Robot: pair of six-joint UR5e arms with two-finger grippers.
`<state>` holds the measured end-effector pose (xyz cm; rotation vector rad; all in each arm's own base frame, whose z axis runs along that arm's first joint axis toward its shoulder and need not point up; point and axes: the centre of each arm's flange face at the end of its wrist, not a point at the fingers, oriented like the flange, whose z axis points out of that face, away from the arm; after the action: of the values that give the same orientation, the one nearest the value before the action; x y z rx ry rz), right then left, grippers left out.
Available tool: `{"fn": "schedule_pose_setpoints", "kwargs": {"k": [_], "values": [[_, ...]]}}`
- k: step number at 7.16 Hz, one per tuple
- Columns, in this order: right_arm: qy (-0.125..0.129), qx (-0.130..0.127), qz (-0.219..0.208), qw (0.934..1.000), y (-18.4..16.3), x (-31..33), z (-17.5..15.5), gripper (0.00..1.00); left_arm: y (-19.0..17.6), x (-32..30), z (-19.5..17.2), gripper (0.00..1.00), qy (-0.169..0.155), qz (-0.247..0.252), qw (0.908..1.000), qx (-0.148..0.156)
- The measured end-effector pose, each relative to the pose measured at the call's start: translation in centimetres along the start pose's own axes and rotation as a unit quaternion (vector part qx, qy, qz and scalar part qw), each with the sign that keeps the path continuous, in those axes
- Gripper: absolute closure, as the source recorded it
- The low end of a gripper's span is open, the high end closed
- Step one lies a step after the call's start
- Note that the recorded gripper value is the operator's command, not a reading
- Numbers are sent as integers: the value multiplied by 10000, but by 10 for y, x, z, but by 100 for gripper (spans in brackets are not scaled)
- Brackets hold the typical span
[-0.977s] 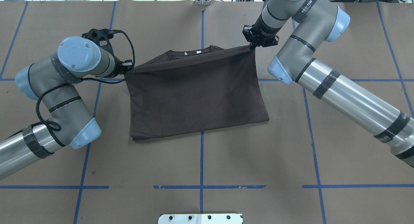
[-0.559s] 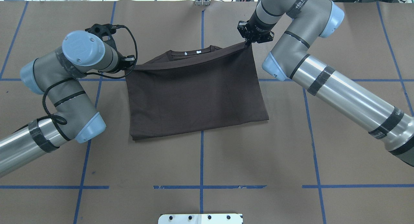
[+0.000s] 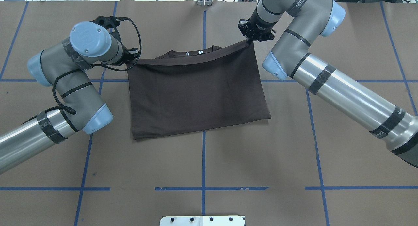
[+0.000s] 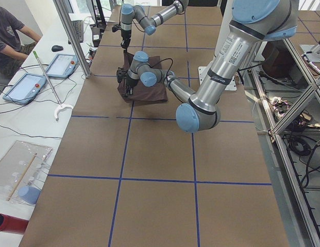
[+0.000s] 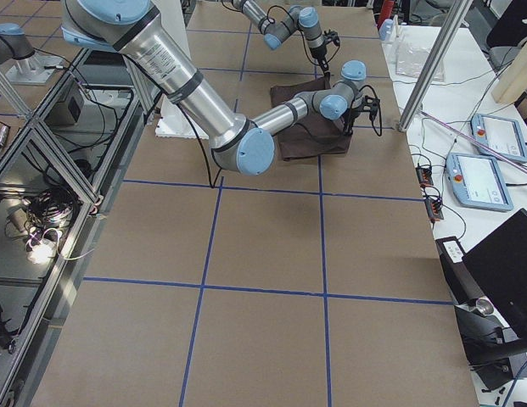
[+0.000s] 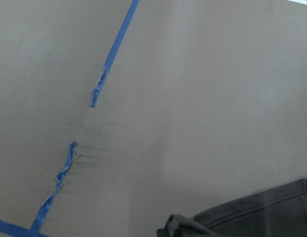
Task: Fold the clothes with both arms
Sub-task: 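Lay the hem down at the collar and open both grippers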
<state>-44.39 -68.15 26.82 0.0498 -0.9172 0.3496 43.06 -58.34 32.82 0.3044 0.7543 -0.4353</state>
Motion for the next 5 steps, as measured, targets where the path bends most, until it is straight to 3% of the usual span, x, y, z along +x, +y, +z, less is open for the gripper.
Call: {"fn": "schedule_pose_setpoints", "kwargs": {"k": [1,2,3,4,5], "values": [[20,25,8,10000,-2,0,1,100,-3,-1,0,100,-6,26,10000,10],[35,38,15,10000,-3,0,2,100,-4,-1,1,73,-10,37,10000,13],[34,43,13,10000,-3,-1,2,61,-4,-1,0,22,-1,43,10000,16],[23,45,7,10000,-3,-2,1,1,-5,0,0,0,-1,44,10000,19],[12,45,-5,10000,-1,-4,0,0,-5,0,1,0,-6,44,10000,21]]}}
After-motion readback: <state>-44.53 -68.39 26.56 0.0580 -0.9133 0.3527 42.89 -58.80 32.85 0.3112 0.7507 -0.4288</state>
